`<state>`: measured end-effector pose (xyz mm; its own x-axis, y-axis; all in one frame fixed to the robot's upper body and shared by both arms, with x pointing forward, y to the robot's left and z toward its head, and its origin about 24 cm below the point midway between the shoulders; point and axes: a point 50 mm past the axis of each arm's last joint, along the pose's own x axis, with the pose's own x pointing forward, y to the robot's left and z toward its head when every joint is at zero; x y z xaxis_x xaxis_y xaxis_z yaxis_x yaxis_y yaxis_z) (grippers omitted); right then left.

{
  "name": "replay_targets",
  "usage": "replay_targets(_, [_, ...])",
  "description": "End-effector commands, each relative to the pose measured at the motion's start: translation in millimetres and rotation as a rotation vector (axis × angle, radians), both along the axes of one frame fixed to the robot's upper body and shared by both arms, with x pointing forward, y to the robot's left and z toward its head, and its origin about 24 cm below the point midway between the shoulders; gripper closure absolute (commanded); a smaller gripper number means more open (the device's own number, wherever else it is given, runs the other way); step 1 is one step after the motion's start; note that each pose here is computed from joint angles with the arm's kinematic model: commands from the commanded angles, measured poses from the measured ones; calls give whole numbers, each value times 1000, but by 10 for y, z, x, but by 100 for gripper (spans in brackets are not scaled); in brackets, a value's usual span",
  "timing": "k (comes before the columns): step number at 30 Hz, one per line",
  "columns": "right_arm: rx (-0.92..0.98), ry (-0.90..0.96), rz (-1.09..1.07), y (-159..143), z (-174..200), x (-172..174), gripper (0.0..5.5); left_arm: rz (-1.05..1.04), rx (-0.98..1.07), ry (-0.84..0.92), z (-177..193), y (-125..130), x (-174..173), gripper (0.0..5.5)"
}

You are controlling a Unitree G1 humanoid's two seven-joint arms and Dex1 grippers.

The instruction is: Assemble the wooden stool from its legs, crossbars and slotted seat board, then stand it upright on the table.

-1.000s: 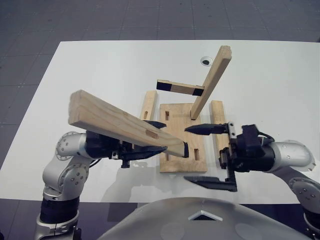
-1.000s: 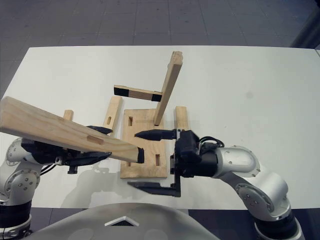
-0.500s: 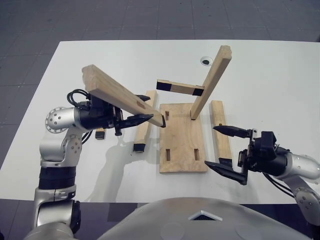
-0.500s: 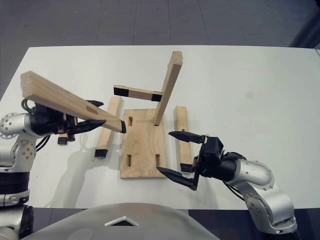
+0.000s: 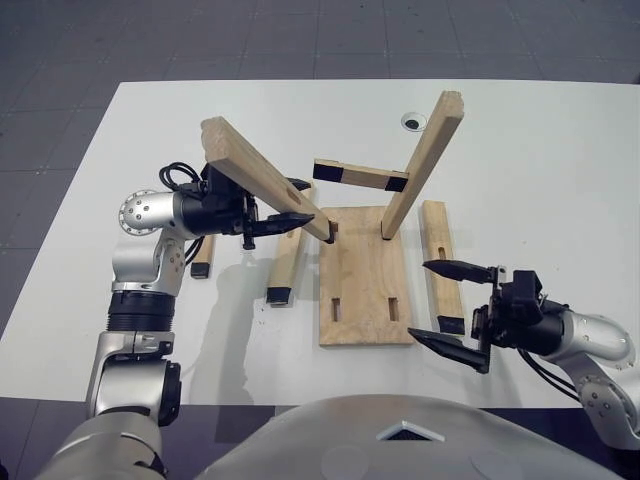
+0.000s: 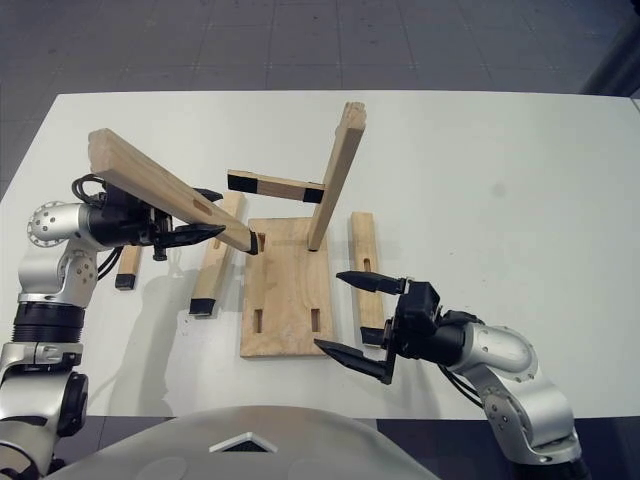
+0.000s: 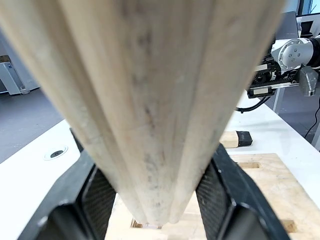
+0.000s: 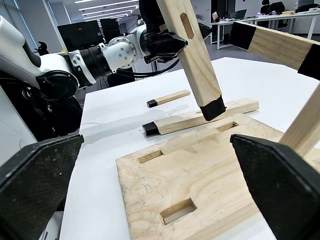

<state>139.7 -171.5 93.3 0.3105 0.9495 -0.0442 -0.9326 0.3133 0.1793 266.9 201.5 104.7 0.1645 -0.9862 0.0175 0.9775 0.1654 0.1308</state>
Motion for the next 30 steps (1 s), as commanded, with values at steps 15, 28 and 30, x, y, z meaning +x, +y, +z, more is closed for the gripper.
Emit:
replay_targets(15, [-10, -21, 29, 21, 33, -4, 0, 41, -4, -25, -208, -60, 133, 345])
replay_targets(28, [5, -41, 5, 9, 91, 1, 0, -94, 151, 54, -409, -75, 111, 345])
replay_targets(30, [10, -45, -1, 9, 101, 10, 0, -121, 172, 72, -433, -60, 73, 345])
